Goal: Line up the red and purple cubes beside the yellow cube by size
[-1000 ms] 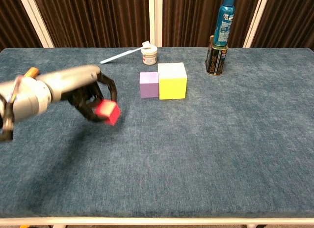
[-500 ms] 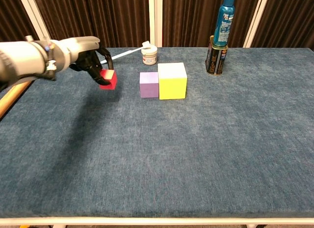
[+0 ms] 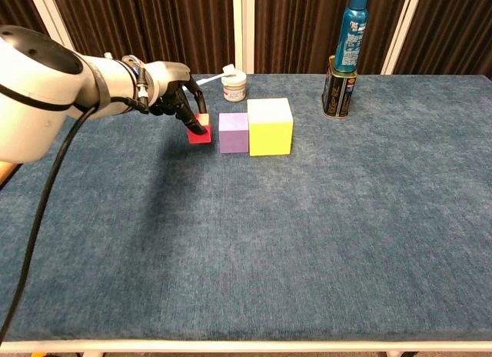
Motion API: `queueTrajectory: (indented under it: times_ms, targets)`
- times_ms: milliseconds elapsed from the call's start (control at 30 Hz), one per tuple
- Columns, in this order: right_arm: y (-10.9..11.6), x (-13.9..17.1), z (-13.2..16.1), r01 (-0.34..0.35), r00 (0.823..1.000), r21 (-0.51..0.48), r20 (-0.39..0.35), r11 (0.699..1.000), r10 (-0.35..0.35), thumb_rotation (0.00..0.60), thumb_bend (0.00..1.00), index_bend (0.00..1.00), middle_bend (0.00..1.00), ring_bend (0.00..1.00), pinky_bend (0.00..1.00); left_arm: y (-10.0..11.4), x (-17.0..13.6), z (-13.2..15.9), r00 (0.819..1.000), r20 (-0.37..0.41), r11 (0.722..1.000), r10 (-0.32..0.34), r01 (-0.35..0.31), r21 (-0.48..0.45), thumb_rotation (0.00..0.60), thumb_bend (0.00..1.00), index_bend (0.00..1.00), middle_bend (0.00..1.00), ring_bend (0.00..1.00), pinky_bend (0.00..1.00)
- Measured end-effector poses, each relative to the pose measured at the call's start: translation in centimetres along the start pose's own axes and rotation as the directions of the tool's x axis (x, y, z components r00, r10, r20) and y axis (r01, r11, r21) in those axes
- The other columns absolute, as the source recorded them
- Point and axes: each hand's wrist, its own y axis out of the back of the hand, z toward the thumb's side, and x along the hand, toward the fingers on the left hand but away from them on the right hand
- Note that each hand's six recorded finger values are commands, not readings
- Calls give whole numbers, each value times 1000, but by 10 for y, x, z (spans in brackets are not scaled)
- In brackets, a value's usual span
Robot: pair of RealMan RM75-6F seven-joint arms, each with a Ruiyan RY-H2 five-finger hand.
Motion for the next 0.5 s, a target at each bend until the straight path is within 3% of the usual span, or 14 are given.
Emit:
queueTrajectory:
  times_ms: [500]
  targets:
    - [1, 2, -3, 1, 1000, 2, 11, 1000, -1, 600, 271, 0, 111, 0, 82, -10, 10, -1, 999, -32, 999, 35, -35, 22, 600, 286, 509, 958, 1000, 1000]
